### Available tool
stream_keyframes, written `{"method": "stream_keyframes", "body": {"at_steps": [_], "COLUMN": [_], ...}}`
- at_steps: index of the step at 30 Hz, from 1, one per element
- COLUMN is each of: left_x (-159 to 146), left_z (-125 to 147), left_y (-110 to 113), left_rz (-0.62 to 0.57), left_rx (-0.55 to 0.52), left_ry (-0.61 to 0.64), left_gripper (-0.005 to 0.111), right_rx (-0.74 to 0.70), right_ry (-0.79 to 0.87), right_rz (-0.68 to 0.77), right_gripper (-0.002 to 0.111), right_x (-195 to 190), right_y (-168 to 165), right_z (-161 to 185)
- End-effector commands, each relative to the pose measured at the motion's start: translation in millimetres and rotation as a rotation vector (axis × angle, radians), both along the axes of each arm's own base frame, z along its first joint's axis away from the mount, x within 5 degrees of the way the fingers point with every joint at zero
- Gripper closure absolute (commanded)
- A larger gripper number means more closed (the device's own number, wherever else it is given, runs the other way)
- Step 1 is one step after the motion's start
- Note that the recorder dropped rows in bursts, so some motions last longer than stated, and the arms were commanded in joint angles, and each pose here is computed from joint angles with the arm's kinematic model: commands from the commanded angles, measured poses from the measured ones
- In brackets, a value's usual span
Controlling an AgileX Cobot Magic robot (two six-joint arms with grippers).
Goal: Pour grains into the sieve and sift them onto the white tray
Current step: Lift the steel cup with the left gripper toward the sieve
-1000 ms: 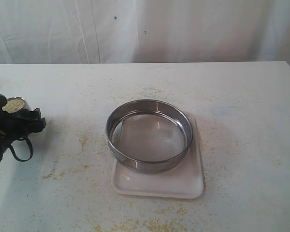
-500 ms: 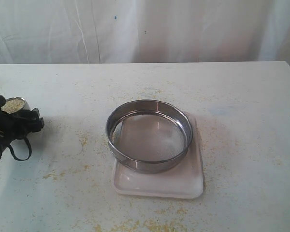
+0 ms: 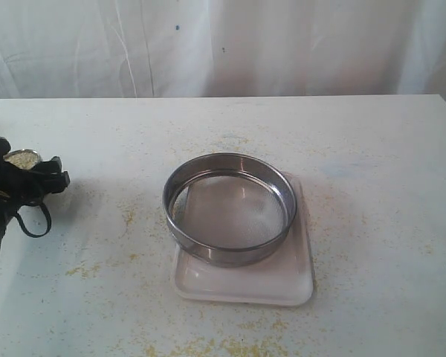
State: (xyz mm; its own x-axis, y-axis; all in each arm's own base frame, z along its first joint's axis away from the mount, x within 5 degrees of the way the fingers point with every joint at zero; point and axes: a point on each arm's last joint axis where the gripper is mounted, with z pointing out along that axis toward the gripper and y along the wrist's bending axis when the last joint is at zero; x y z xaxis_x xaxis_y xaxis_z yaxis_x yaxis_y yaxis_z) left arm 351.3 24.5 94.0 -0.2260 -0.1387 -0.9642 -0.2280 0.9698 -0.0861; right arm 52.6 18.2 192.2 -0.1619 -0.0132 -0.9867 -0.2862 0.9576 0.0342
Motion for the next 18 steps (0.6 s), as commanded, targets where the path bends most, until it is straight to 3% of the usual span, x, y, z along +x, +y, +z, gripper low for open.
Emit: {"method": "stream_keyframes", "body": {"at_steps": [1,6,10,13,16,17,18], "left_x": [-0.1,-0.1,-0.3,-1.1,-1.9,-1.8,-1.6], "left_z": [-2.3,-2.3,-2.7,-5.5,-8.6,-8.5,-8.5], "left_y": [2.5,2.7,2.9,2.5,1.5,0.9,0.0], "left_rz": [0.011,0.013,0.017,0.017,0.008,-0.002,-0.014], "left_rx": [-0.005,-0.005,-0.008,-0.024,-0.031,-0.021,-0.016], "left_ry": [0.019,0.018,0.023,0.052,0.087,0.089,0.089], "left_gripper": [0.011,0.013,0.025,0.053,0.099,0.106,0.105], "right_rx": [-0.007,-0.007,-0.007,-0.007,-0.007,-0.007,-0.007], "right_ry": [-0.01,-0.01,-0.01,-0.01,-0.01,-0.01,-0.01], "right_rz": [-0.008,-0.008,-0.008,-0.008,-0.008,-0.008,-0.008], "right_gripper": [0.108,0.108,0.108,0.108,0.108,0.108,0.108], "right_x": [0.0,0.0,0.0,0.0,0.0,0.0,0.0], "right_y": [-0.6,-0.6,-0.6,-0.6,-0.6,-0.6,-0.6], "right_z": [-0.7,-0.7,-0.7,-0.7,-0.7,-0.7,-0.7]}}
